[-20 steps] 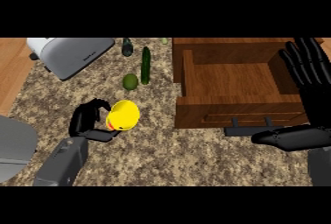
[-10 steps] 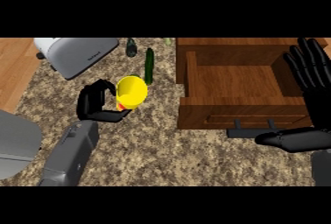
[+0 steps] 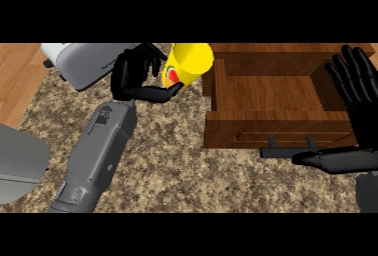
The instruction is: Pick up the cup, place it into the drawer and close the drawer
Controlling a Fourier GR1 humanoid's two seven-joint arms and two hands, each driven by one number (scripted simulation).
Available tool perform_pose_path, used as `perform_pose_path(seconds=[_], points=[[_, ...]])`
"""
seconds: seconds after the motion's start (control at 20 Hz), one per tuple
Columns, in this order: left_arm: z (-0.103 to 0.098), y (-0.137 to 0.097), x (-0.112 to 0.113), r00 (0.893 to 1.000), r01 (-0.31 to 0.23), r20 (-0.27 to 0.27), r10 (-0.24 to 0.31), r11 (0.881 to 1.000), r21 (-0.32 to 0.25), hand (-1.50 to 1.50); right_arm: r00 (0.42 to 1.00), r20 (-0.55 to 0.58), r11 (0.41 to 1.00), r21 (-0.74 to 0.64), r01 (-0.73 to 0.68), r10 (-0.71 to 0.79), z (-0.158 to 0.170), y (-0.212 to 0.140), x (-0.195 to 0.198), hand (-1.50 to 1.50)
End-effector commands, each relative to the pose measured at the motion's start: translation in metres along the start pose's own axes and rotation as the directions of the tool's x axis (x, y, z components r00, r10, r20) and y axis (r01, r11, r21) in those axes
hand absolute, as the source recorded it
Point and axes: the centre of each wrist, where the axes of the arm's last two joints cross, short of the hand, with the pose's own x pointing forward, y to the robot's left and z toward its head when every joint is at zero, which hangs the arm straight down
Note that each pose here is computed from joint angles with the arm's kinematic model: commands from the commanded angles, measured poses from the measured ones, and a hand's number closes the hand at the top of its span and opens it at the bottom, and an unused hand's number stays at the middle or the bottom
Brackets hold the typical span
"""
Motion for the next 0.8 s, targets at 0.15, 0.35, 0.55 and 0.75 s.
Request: perform_pose_path(seconds=[0.15,0.35,0.55,0.75], points=[[-0.073,-0.067,0.06,0.998,0.055,-0.015,-0.056,0.997,-0.051,1.5,1.0,-0.004,1.0,-0.003,-0.01,0.01,-0.01,0.011,-0.002,-1.5],[-0.104,-0.094,0.075,0.992,0.112,-0.049,-0.114,0.993,-0.029,1.5,1.0,0.011,1.0,-0.014,0.004,-0.003,-0.011,0.0,-0.007,-1.5],[-0.106,-0.113,0.063,0.969,0.157,-0.186,-0.161,0.987,-0.037,1.5,1.0,0.008,1.0,0.027,0.004,-0.005,-0.015,0.001,-0.003,-1.5],[-0.112,-0.12,0.057,0.939,0.205,-0.271,-0.212,0.977,-0.053,1.5,0.999,0.036,1.0,0.022,0.012,-0.012,-0.013,0.005,-0.008,-1.5]])
